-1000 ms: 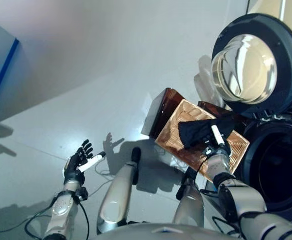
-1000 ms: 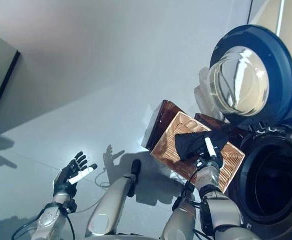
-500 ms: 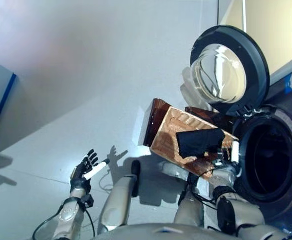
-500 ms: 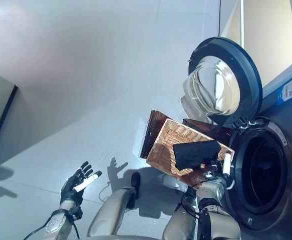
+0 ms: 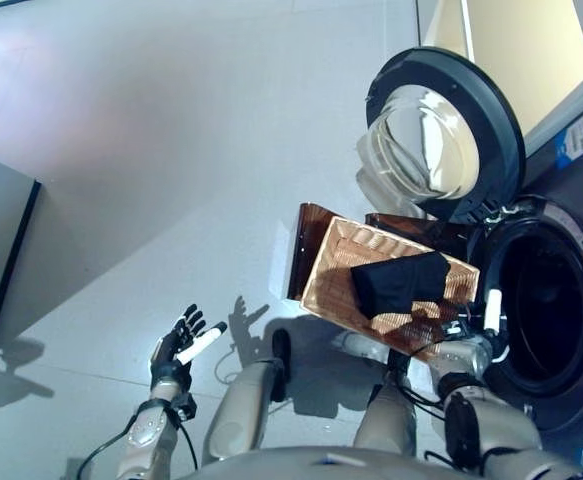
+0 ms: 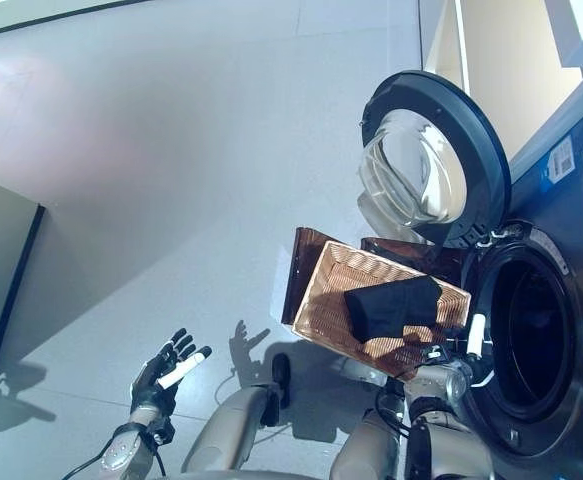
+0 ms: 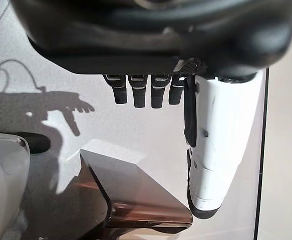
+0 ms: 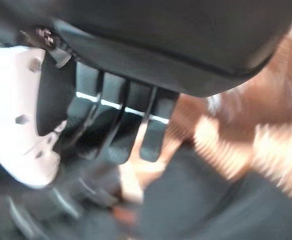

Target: Pick up the clothes and place them into the washing machine

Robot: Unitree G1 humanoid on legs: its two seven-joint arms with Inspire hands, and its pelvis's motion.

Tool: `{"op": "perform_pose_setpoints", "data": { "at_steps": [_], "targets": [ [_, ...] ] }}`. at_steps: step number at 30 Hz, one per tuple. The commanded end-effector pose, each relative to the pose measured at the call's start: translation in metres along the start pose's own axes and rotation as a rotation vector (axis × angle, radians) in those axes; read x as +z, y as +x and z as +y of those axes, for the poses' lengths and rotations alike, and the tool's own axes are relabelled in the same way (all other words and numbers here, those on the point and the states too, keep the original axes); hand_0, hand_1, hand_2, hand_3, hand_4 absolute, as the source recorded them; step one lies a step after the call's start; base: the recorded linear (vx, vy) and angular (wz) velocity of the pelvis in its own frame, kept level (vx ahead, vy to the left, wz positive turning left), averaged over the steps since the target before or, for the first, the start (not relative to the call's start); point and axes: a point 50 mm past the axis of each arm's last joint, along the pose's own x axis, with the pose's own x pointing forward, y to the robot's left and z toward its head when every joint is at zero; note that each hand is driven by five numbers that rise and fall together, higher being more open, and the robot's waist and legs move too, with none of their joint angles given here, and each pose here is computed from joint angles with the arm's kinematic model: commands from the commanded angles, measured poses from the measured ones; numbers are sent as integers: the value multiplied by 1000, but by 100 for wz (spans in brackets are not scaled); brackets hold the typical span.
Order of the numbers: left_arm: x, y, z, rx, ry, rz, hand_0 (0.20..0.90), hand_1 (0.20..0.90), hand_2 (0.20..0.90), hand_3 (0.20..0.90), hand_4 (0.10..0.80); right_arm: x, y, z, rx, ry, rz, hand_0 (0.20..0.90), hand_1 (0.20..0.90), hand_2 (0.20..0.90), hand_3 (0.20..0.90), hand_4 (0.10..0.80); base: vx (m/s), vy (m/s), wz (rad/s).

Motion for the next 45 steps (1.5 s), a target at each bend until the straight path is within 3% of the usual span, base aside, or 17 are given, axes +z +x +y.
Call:
{"op": "perform_pose_setpoints", "data": {
  "at_steps": [1,2,7,11,20,28,45],
  "targets": [
    [18,-11,16,44,83,-143,900,900,900,900,800,43,0,35,114,-511,-319,900,900,900,900,800,-15,-19,-10],
    [18,-11,16,44,83,-143,900,900,900,900,800,43,0,36,113,-513,-319,900,900,900,900,800,-9,-20,-4],
    [30,-11,28,82,149,-196,900,900,900,900,800,59,-11,46,225,-1132,-669,900,900,900,900,800,-1,-9,1],
    [35,-15,32,76,170,-222,900,900,900,900,800,78,-7,51,232,-1387,-813,900,900,900,900,800,-14,-21,12],
    [40,-17,29,7,213,-237,900,900,900,900,800,115,7,30,125,-2032,-1087,900,900,900,900,800,-22,0,3],
    [46,-17,25,-16,209,-259,900,900,900,900,800,125,9,38,106,-2205,-1180,900,900,900,900,800,-18,3,5],
    [47,-14,22,-3,184,-268,900,900,900,900,800,91,-8,86,226,-2132,-1300,900,900,900,900,800,-13,25,-5]
  ]
}}
